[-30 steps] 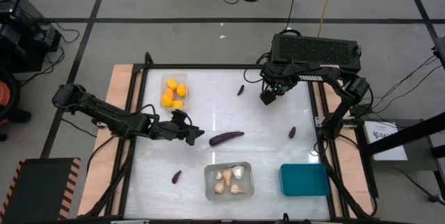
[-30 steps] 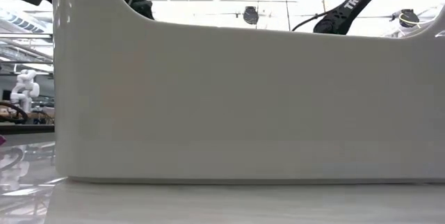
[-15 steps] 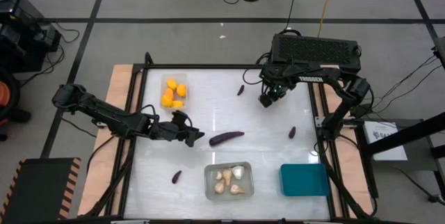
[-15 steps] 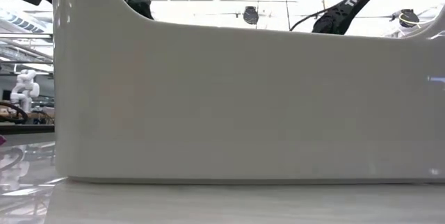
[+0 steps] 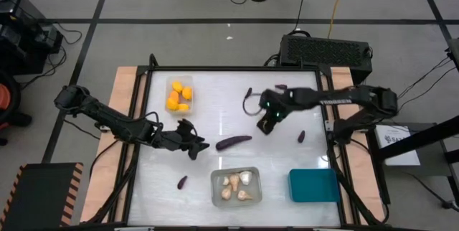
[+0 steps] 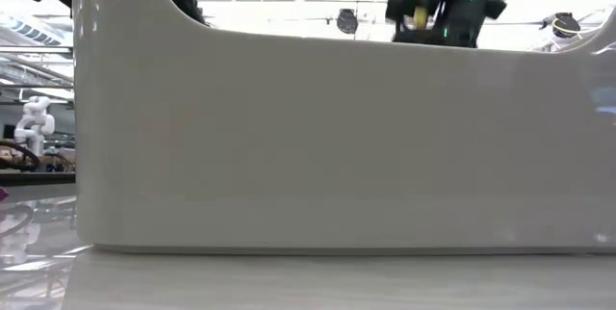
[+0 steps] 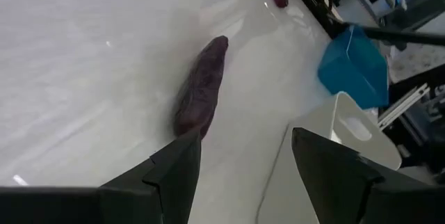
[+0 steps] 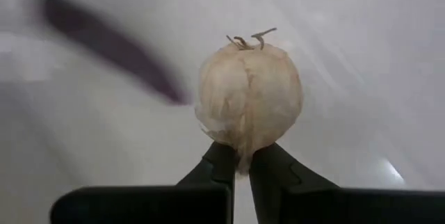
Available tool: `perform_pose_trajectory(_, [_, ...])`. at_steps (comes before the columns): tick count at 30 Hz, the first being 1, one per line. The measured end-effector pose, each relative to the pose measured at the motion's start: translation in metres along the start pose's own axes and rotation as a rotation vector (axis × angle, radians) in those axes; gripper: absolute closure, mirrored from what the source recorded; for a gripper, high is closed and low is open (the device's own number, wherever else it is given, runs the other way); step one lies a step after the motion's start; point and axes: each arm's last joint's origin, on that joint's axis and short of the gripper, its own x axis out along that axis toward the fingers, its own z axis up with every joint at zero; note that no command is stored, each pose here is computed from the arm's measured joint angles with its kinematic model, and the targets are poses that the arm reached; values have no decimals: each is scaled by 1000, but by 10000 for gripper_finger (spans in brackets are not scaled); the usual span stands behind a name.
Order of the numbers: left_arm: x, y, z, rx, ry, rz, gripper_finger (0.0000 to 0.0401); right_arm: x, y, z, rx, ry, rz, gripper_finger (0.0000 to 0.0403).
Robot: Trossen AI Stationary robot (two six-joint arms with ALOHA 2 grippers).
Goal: Sort produce into baskets
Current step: Put the garlic into the gray bin
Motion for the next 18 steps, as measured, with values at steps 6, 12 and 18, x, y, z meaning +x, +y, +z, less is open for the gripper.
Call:
perform_pose_trajectory(6, [0, 0, 0, 99, 0, 0, 169, -7, 73, -27, -45, -103, 292, 386])
perform_pose_trajectory(12, [0, 0, 0, 226, 0, 0, 169, -11, 134, -62, -55, -154, 572, 384])
perform_pose_trajectory(18, [0, 0, 0, 362, 0, 1, 169, -1, 155, -90, 107, -138, 572, 383])
